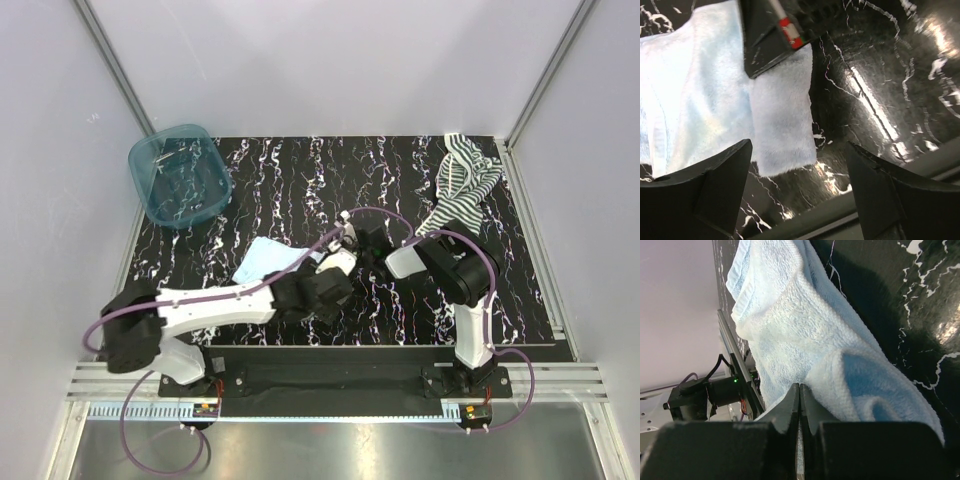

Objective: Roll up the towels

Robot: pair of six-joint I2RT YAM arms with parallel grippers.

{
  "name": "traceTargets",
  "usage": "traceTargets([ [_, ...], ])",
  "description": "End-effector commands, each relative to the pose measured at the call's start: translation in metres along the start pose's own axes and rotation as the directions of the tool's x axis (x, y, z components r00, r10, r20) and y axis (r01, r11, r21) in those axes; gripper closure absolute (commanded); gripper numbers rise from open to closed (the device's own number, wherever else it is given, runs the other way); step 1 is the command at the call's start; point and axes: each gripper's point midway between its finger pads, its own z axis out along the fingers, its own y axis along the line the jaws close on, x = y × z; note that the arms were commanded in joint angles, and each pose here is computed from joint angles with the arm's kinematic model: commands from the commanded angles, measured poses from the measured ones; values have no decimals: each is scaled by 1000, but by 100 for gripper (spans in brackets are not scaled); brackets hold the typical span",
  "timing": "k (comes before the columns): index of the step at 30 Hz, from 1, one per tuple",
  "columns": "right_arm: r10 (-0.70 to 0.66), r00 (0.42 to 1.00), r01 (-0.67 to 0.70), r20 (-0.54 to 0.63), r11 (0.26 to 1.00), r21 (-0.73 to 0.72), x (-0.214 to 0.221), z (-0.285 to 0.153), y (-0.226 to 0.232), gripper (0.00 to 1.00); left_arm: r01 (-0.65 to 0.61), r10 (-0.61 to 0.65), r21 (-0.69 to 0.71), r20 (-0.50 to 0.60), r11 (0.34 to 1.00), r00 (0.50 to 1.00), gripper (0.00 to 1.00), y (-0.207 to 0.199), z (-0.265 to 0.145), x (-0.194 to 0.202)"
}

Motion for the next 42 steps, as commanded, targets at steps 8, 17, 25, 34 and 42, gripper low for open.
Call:
traceTargets([
  [8, -1, 999, 4, -44, 996, 89, 15, -1, -20, 95, -125, 121, -72, -57, 990, 991, 19, -11, 55, 16],
  [17, 4, 998, 1, -56, 996, 94, 13, -3, -15, 96, -119, 107, -81, -141, 990, 984, 23, -4, 68, 61],
  [25, -3, 996, 12, -90, 995, 103, 8, -14, -11, 95, -75, 56, -87, -199, 993, 978, 53, -1, 70, 81],
  [34, 26, 998, -18, -49, 987, 161, -15, -52, -22, 87, -41, 28, -51, -231, 998, 973, 75, -7, 74, 87],
  [42, -69, 998, 60, 2, 886, 460, -56, -107, -15, 33, 88, -49, 156, -236, 984, 971, 81, -51, 63, 67],
])
